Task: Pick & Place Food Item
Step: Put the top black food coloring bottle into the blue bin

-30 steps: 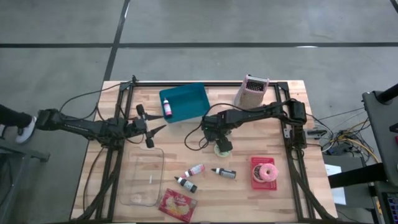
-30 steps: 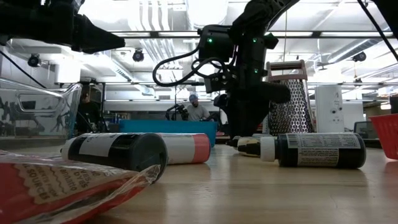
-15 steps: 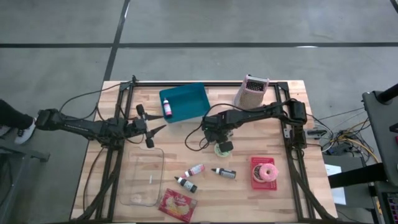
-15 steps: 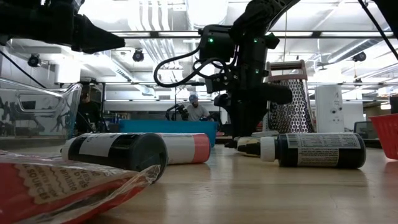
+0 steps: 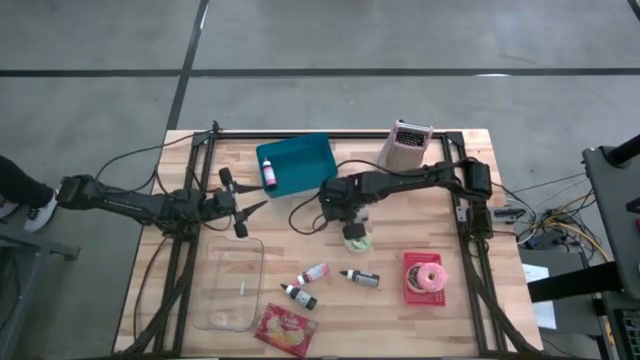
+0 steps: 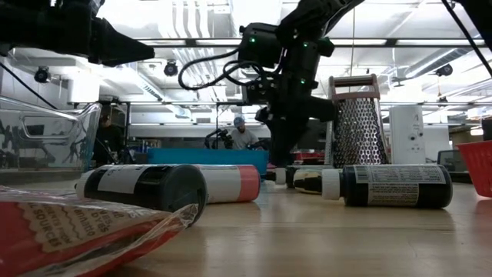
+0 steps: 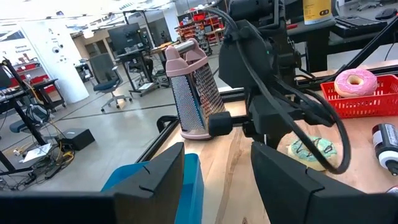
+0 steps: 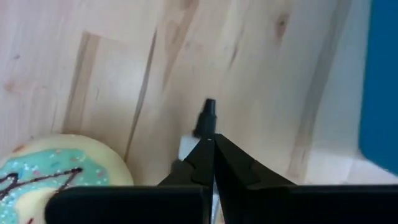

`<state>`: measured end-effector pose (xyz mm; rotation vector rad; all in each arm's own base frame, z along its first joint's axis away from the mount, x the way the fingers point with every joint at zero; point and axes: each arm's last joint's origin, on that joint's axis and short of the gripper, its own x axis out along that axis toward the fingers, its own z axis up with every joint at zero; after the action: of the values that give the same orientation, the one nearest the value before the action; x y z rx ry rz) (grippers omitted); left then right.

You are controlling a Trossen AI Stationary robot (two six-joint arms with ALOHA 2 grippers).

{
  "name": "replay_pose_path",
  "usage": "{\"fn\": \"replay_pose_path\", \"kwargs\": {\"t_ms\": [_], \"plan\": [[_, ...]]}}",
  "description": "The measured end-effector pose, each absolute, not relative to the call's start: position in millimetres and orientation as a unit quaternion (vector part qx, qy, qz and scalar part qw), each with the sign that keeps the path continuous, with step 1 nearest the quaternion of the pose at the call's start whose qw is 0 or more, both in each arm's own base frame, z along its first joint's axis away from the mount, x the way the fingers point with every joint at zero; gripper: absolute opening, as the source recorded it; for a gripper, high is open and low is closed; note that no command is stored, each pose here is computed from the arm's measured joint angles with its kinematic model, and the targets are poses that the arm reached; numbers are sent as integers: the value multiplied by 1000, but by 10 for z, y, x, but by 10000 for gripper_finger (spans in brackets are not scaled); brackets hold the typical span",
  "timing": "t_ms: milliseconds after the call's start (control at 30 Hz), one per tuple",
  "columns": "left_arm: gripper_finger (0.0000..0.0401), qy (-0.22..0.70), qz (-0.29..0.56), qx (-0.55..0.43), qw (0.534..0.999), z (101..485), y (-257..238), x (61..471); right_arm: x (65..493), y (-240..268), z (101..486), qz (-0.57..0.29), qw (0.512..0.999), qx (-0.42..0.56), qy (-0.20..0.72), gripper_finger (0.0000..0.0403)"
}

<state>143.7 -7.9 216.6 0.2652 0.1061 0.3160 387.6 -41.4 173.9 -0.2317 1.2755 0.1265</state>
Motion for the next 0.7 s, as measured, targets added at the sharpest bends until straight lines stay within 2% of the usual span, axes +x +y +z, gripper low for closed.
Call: {"fn": "replay_pose_path", "kwargs": {"t_ms": [467, 700], "plan": [[188, 52, 155, 128, 978, 2165, -80, 1438, 3759, -531, 1779, 55, 759, -85, 643, 11], [188, 52, 155, 128, 978, 2165, -80, 1438, 3761, -549, 1803, 21, 755, -89, 650, 67]]}}
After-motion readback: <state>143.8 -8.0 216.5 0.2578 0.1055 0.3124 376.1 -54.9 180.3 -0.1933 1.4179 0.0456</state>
